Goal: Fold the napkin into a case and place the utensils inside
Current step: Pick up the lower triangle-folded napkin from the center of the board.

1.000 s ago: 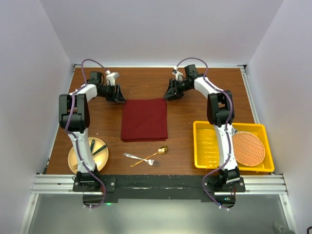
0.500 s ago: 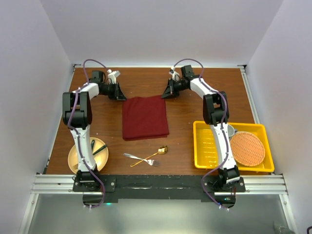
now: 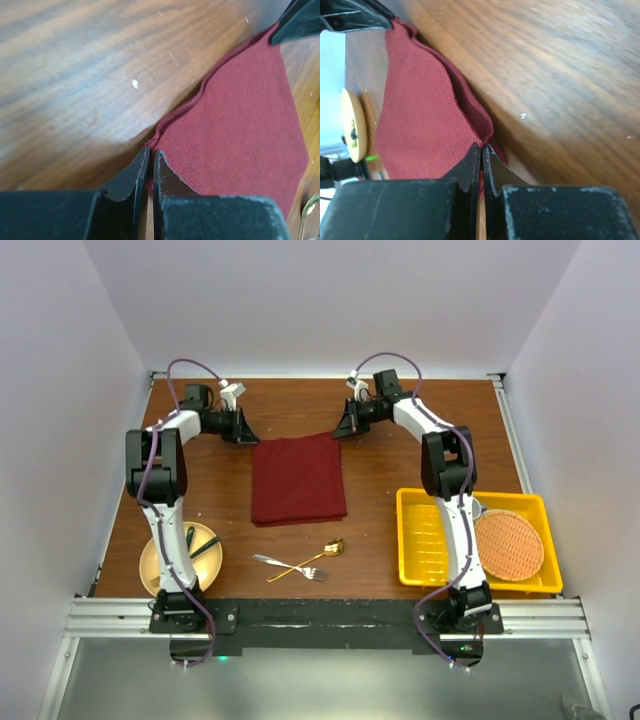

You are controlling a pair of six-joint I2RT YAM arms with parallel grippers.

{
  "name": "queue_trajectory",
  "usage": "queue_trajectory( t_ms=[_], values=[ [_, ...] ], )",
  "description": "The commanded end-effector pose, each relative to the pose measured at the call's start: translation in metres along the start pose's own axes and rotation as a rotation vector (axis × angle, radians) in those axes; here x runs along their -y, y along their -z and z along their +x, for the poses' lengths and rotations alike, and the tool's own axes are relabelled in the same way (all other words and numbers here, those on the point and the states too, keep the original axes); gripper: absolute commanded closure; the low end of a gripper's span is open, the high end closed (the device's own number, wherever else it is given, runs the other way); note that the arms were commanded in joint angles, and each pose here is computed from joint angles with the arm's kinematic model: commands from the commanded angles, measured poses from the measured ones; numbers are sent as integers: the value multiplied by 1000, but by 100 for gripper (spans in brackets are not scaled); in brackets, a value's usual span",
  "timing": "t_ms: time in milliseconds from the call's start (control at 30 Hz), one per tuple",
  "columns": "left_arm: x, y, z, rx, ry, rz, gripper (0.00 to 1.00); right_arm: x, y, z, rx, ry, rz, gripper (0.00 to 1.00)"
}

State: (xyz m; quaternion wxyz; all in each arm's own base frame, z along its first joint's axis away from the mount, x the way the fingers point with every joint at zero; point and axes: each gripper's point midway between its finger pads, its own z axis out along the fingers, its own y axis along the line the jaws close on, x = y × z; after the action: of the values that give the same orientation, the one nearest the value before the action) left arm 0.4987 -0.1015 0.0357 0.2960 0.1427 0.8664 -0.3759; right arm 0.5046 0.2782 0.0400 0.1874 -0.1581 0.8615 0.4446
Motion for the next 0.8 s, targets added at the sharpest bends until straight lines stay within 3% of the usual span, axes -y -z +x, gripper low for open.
queue_trajectory(
  t_ms=[0,300,567,633,667,733,767],
  values=[
    [29,23,-23,71,-142,52,100,-47,29,-28,67,268,-24,100],
    [41,37,-8,55,-240,43,100,-60,31,10,-40,514,2,100],
    [24,31,0,42,-190,-31,100,-36,26,5,-50,436,154,99],
    [22,30,-1,44,-181,-35,100,-34,28,0,-36,432,177,92],
    [20,29,-1,46,-177,-39,100,-33,29,-2,-29,422,190,80],
    [19,28,-1,42,-173,-39,100,-25,30,-5,-22,408,230,72],
    [18,27,-1,42,-172,-42,100,-20,33,-8,-15,388,249,63]
  ],
)
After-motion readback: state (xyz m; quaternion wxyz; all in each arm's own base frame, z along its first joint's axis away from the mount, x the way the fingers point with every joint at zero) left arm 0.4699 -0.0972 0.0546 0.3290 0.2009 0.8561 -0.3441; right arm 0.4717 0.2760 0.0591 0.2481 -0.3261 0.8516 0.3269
